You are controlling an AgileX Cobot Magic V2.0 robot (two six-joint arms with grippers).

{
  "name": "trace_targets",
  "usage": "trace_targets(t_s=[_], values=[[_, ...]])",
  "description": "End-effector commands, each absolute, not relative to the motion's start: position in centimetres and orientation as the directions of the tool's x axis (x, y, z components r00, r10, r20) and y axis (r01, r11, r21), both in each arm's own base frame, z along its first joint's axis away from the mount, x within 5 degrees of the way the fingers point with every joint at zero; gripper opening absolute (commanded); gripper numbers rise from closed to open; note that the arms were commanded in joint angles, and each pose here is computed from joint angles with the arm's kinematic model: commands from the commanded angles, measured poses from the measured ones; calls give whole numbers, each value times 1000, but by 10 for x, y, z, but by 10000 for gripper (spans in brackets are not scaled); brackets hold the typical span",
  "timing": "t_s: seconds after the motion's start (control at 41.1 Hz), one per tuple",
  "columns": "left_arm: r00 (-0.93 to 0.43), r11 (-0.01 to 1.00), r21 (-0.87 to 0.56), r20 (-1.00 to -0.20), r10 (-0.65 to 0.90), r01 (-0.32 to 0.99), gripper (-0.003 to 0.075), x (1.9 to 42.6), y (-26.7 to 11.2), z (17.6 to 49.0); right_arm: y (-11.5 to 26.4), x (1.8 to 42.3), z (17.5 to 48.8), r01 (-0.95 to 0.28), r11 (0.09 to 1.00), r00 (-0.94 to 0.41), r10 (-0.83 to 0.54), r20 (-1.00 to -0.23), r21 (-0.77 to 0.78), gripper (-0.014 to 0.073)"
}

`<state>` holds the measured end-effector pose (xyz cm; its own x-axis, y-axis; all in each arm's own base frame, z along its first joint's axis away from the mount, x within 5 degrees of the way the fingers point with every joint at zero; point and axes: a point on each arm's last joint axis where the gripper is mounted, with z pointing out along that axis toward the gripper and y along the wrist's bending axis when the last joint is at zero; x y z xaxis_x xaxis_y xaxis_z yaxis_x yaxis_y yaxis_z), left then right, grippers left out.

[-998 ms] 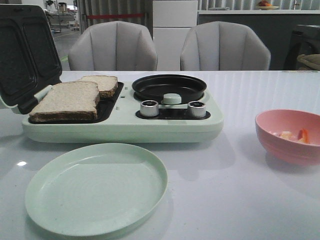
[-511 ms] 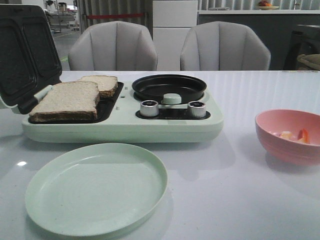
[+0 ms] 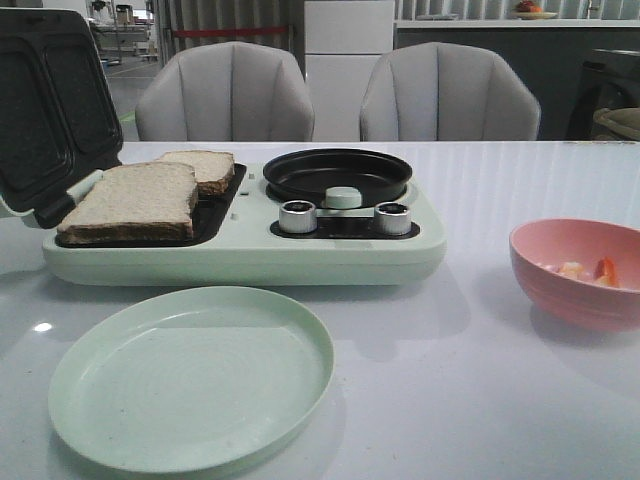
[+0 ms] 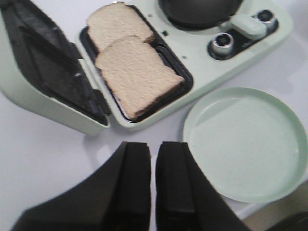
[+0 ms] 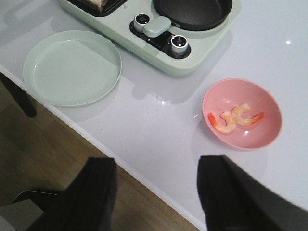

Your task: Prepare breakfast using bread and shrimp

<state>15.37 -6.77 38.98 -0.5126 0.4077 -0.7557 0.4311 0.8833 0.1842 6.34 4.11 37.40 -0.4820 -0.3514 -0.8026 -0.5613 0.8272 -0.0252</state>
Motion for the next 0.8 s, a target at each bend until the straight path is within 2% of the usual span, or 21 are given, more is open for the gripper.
trace_targets(t_s=[0.0,0.195,0.39,0.633,0.779], values=[[-475,920,203,-807,350,335,120,171,-58,411,42,66,386,-550,834,-415,-313,-854,-39,483],[-554,966,192,-792,257,173,101,206,-27,414,42,66,386,-550,834,-415,-313,-854,-39,483],[-596,993,105,-794,121,62,101,231,17,415,42,66,386,-550,834,-415,-313,-854,-39,483],[-564,988,-151,-818,-113,21,101,260,68,401,42,66,386,-550,834,-415,-313,-854,-39,483],[-546,958,-285,-808,-220,36,101,284,85,384,42,66,386,-550,834,-415,-313,-854,-39,483]])
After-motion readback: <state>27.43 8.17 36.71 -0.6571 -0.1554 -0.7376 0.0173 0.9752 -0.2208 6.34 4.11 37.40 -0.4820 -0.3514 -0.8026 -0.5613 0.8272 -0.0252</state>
